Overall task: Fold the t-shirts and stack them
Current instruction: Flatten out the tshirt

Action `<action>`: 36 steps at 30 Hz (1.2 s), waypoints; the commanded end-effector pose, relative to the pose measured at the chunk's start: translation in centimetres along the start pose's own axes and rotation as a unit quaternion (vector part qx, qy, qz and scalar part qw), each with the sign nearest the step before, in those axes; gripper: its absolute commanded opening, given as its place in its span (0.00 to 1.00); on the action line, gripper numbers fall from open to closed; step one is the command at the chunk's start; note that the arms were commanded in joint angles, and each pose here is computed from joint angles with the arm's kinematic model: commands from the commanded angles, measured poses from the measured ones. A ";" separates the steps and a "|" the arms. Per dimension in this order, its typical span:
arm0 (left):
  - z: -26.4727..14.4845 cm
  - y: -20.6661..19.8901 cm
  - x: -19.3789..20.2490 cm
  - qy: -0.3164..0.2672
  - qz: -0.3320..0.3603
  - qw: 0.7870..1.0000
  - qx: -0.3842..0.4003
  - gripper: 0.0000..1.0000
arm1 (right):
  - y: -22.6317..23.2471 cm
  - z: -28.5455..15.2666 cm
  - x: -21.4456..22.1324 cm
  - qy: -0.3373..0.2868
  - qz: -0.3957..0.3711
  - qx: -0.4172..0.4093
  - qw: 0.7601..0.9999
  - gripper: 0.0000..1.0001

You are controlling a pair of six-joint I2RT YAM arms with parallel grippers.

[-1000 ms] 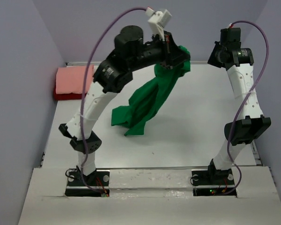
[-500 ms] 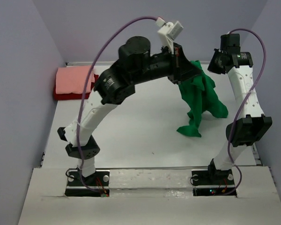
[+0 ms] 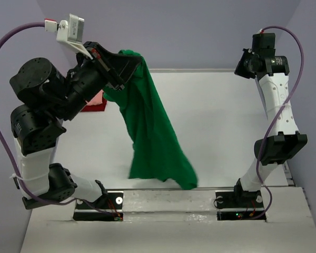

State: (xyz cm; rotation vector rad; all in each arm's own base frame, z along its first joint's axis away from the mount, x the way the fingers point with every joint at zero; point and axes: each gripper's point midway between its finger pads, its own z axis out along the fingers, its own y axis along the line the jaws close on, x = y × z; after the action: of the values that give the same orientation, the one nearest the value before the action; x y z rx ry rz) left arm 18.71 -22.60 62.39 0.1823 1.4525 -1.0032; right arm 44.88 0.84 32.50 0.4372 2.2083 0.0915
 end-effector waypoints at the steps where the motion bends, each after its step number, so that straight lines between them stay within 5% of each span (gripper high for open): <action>1: 3.7 2.4 2.3 0.022 0.021 0.998 -0.057 0.00 | 0.8 -2.4 -1.6 -0.029 0.001 -0.024 0.999 0.00; 12: 7.8 5.2 3.2 0.039 0.041 0.996 -0.071 0.00 | 0.6 -2.0 -1.5 -0.028 -0.006 -0.019 0.999 0.00; 20: 13.0 -1.7 9.6 0.094 0.015 0.994 0.045 0.00 | 0.8 -1.4 -1.2 -0.020 -0.005 -0.023 1.000 0.00; 25: 11.8 -3.4 9.9 0.098 0.017 0.993 0.061 0.00 | 0.6 -0.9 -0.4 -0.012 -0.006 -0.022 1.000 0.00; 36: 6.7 0.6 5.4 0.055 0.047 0.997 -0.040 0.00 | 1.0 -0.7 -0.7 -0.011 -0.006 -0.029 0.999 0.00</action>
State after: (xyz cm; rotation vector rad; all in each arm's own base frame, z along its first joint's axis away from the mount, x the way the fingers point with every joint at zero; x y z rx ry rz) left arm 23.88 -34.50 53.83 0.3619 1.7045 -0.9140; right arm 44.68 1.40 31.32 0.4214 2.2464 0.1197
